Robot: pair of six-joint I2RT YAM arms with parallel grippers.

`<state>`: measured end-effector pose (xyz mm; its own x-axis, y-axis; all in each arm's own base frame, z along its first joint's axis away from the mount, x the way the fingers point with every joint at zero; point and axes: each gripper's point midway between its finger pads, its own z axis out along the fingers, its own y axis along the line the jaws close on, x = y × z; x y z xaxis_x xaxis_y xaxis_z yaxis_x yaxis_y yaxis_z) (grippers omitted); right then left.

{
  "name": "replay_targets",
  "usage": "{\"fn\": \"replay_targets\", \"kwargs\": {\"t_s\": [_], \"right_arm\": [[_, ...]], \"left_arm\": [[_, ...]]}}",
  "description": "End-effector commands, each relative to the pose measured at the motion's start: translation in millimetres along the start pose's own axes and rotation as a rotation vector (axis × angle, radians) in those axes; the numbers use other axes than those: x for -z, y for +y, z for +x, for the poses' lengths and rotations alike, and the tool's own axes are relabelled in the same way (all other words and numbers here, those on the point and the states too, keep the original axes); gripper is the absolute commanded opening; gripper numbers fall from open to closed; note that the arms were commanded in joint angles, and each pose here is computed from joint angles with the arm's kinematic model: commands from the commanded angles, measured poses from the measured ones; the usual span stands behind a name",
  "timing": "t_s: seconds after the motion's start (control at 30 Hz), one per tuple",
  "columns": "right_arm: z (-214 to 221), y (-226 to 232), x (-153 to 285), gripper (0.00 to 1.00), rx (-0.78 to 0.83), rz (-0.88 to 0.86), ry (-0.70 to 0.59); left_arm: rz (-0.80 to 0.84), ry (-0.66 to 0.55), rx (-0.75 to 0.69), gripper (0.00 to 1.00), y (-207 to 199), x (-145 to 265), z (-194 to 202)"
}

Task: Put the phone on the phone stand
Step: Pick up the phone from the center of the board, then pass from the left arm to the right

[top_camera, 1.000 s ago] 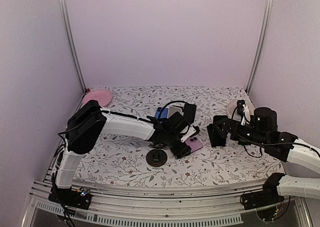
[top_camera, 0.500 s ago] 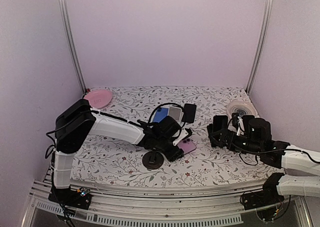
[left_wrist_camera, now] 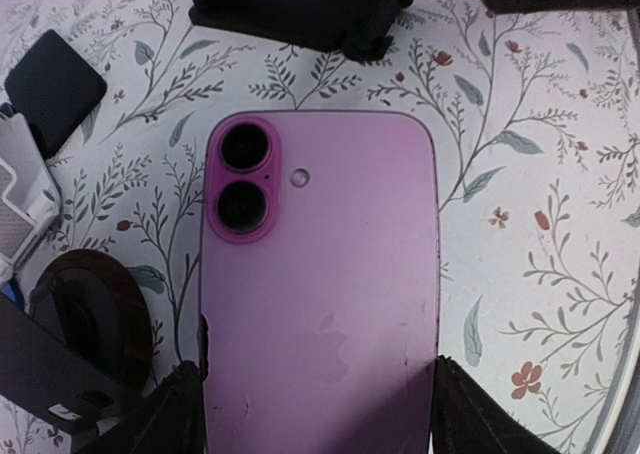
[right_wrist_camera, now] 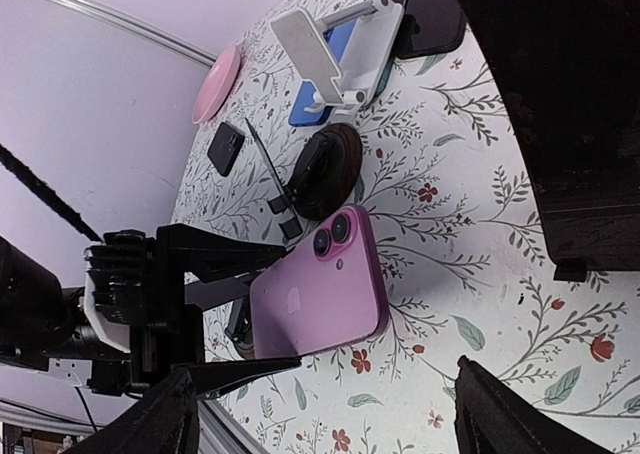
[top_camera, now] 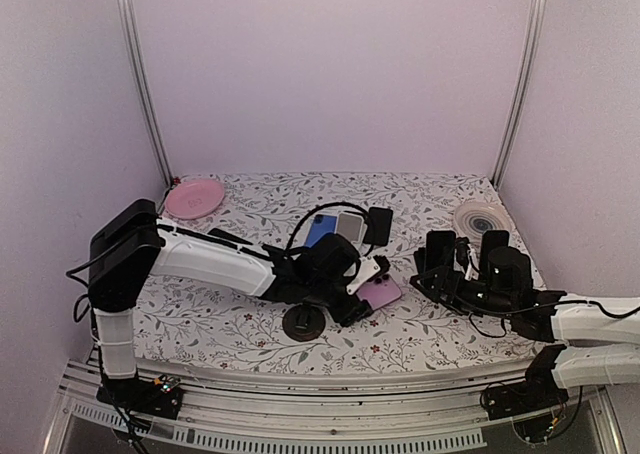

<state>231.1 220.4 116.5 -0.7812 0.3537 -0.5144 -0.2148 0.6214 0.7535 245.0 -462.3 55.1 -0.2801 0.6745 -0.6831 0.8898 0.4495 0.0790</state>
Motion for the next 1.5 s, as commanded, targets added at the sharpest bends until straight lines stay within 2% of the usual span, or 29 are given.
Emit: {"fn": "replay_targets", "kwargs": {"t_s": [0.0, 0.3, 0.6, 0.83, 1.03, 1.1, 1.13, 1.2, 1.27, 1.37, 1.47], "right_arm": [[1, 8, -3, 0.86, -0.021, -0.043, -0.012], [3, 16, -4, 0.77, -0.05, -0.086, -0.01], [6, 26, -5, 0.64, -0.084, -0.138, -0.004], [5, 34, -2, 0.45, -0.119, -0.183, -0.003], [4, 40, 1, 0.18, -0.134, -0.213, -0.001], [3, 42, 3, 0.07, -0.14, -0.221, -0.003], [3, 43, 3, 0.04, -0.141, -0.225, -0.005], [1, 43, 6, 0.03, -0.152, -0.227, -0.016], [-1, 43, 8, 0.03, -0.161, -0.229, -0.031], [-4, 41, 12, 0.03, -0.175, -0.218, -0.054], [-8, 40, 16, 0.02, -0.19, -0.213, -0.081]], "left_arm": [[0.014, -0.179, -0.038, 0.5, -11, 33, -53], [0.04, -0.26, -0.078, 0.5, -28, 53, -78], [0.058, -0.31, -0.099, 0.5, -42, 64, -93], [0.056, -0.323, -0.1, 0.5, -46, 67, -95], [0.053, -0.335, -0.096, 0.5, -46, 69, -96], [0.045, -0.331, -0.092, 0.55, -45, 68, -95], [0.043, -0.331, -0.091, 0.61, -45, 68, -94], [0.026, -0.33, -0.087, 0.79, -43, 68, -93], [0.011, -0.332, -0.087, 0.9, -43, 69, -92], [-0.024, -0.332, -0.091, 0.96, -42, 71, -89], [-0.066, -0.328, -0.11, 0.97, -45, 72, -85]]}}
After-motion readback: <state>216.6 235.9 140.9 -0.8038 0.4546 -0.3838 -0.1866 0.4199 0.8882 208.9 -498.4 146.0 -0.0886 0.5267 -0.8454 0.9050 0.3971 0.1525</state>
